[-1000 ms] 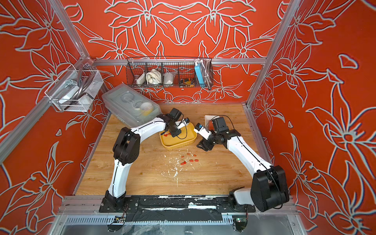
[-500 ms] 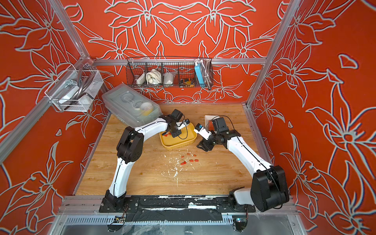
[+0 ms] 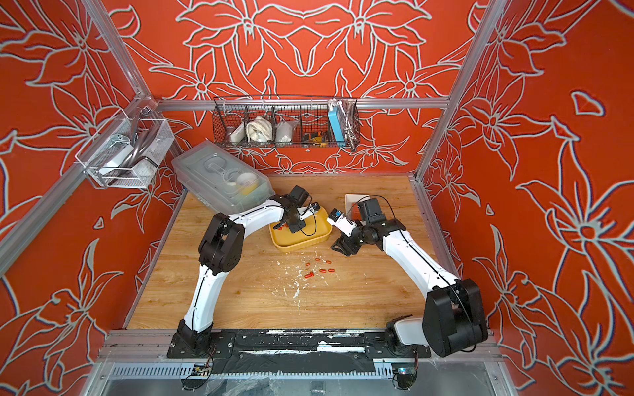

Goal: Take the screw protection sleeves out of the storage box
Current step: Pick up the screw protection sleeve from the storage box.

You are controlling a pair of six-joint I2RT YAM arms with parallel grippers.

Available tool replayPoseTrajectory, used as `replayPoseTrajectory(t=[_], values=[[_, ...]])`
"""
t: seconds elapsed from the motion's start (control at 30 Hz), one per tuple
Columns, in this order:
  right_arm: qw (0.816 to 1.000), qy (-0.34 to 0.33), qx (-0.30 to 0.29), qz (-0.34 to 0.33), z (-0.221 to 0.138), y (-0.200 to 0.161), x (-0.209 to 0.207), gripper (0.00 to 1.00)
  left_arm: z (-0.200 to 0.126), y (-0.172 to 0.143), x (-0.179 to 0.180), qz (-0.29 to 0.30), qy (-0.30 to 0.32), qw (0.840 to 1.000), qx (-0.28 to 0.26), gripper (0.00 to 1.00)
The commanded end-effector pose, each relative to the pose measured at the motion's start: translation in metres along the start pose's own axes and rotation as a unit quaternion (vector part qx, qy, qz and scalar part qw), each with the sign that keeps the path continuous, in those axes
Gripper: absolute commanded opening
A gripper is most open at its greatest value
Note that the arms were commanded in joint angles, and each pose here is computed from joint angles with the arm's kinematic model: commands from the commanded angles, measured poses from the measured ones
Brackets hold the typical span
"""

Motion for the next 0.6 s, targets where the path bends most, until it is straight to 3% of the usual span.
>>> replayPoseTrajectory(t=[0.0,0.33,0.57], values=[[1.0,0.002,-0.007,0.009,-0.004,-0.001,0.003,0.68,0.019,-0.018,-0.012,0.006,-0.019,0.999,0.039,0.17],[1.0,0.002,-0.006,0.009,-0.003,-0.002,0.003,0.68,-0.033,0.004,-0.022,-0.023,-0.099,0.995,-0.011,0.1],[1.0,0.003,-0.006,0.008,-0.002,-0.004,0.003,0.68,-0.047,0.01,-0.015,-0.02,-0.082,0.996,-0.032,0.11]])
Point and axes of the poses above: each gripper's point midway between its finger pads, its own z axis out along the fingers, its own x axis along the line the jaws close on, y = z × x, the point moved 5 cm from there along -z, back along the fingers, and after that the axes turned 14 degrees about -z, right-handed, at the moved point
